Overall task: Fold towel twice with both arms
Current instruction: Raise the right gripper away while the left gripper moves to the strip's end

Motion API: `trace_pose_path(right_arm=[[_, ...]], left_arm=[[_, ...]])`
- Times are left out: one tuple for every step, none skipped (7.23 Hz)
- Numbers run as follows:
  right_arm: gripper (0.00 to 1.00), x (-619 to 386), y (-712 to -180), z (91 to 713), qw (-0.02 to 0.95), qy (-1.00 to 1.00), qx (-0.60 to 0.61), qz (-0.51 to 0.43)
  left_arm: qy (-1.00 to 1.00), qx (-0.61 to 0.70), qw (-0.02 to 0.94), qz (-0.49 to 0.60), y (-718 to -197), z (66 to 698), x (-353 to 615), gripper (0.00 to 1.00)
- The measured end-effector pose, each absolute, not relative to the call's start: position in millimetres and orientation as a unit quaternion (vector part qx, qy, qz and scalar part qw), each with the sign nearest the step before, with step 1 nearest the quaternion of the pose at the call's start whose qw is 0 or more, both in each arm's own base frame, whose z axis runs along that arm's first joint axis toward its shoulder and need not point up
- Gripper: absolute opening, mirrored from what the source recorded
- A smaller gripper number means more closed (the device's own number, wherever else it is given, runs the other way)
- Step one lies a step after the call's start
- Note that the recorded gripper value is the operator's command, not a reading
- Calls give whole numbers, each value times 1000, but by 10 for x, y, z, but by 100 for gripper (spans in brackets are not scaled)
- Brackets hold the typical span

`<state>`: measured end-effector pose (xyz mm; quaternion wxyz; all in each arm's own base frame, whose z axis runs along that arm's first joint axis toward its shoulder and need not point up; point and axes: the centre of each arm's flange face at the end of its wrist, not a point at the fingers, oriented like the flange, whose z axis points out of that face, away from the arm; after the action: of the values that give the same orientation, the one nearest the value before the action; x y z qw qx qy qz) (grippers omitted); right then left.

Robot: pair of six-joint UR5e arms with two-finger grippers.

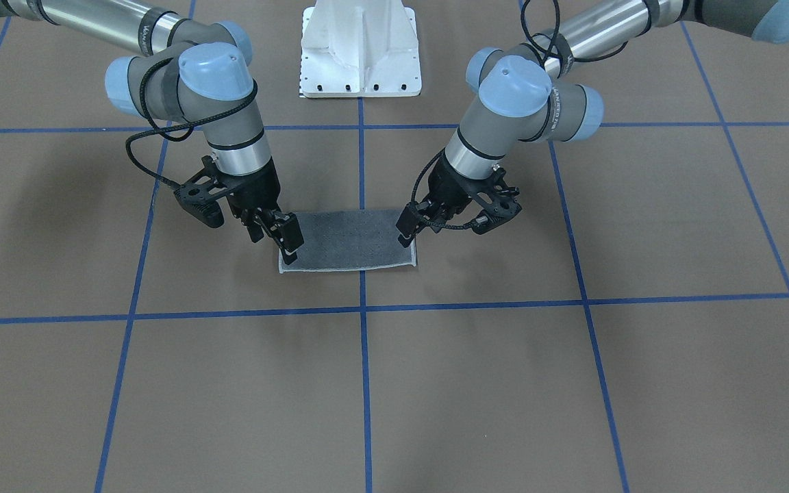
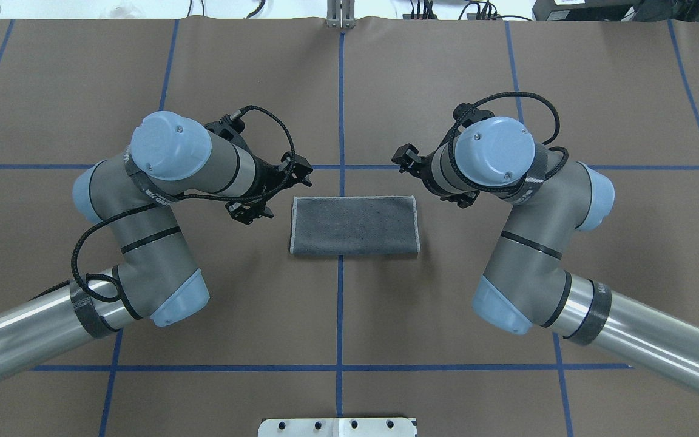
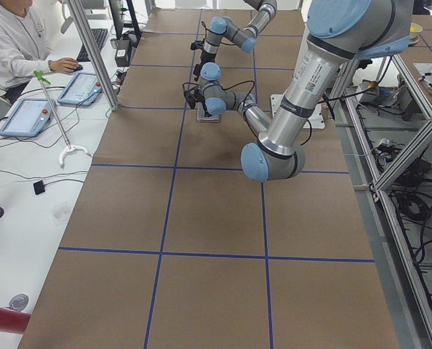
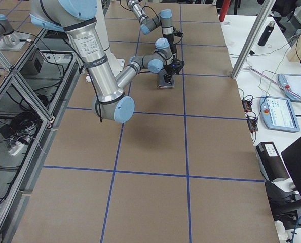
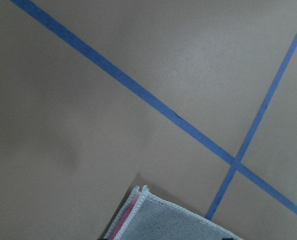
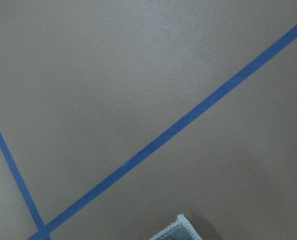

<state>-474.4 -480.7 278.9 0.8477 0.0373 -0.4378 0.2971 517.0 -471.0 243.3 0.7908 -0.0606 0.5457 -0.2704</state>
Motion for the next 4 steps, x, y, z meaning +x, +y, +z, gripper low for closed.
trace_pose_path(right_arm=[[100, -4532, -4944, 2872, 862, -436, 42, 255], [100, -4300, -5077, 2988, 876, -432, 50, 209], [100, -4090, -5193, 3107, 887, -426, 59, 167], [100, -3932, -5281, 3182, 896, -418, 67, 136]], left_arm=[[548, -64, 792, -262, -4608, 2431, 5242, 100], [554, -67, 791, -251, -4498, 2422, 5316, 100], [560, -67, 789, -244, -4423, 2413, 5363, 100], [562, -63, 789, -241, -4348, 2421, 5423, 93]])
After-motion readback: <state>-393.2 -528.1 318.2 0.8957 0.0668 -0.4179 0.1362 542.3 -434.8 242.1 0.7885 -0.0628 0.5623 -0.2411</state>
